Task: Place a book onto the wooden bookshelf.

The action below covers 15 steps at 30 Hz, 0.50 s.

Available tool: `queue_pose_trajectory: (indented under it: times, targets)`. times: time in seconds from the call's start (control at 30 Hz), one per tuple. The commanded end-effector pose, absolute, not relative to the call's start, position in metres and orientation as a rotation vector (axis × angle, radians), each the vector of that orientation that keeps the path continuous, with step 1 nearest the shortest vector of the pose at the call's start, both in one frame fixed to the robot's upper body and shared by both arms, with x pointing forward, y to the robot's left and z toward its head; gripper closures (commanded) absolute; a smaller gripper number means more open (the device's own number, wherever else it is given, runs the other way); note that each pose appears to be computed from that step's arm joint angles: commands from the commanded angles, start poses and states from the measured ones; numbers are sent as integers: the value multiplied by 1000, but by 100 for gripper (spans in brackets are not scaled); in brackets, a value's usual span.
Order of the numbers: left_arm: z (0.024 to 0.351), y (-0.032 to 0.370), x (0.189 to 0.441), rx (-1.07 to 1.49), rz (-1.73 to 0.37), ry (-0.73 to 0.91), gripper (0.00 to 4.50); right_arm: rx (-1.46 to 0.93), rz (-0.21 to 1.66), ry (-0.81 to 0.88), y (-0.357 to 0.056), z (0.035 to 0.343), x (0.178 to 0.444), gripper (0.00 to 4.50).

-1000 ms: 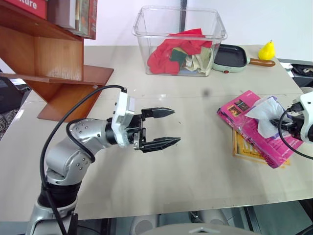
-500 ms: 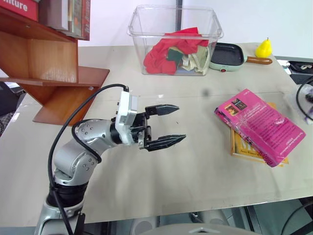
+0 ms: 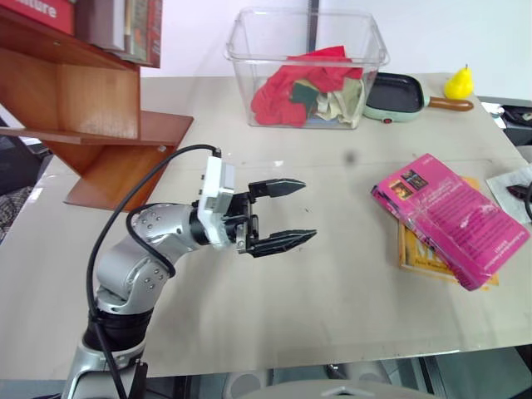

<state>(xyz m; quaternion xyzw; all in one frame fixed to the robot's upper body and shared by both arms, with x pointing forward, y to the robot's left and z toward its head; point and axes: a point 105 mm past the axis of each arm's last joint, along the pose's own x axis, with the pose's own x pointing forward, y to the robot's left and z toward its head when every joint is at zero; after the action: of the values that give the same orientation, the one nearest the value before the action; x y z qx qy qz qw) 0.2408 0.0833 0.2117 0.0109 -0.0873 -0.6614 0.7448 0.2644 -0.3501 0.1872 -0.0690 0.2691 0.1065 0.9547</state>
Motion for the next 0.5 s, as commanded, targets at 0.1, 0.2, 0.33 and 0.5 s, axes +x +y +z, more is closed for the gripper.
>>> queue_pose_trajectory:
  times: [0.1, 0.2, 0.33, 0.5]
  targets:
    - [217, 82, 236, 32, -1497, -215, 0, 101, 106, 563, -334, 178, 210, 2]
    - [215, 83, 236, 38, -1511, -205, 0, 173, 18, 520, -331, 166, 199, 2]
    - [213, 81, 236, 32, -1523, -195, 0, 212, -86, 520, -330, 144, 190, 2]
    - [211, 82, 237, 33, -1531, -181, 0, 250, -118, 491, -329, 135, 206, 2]
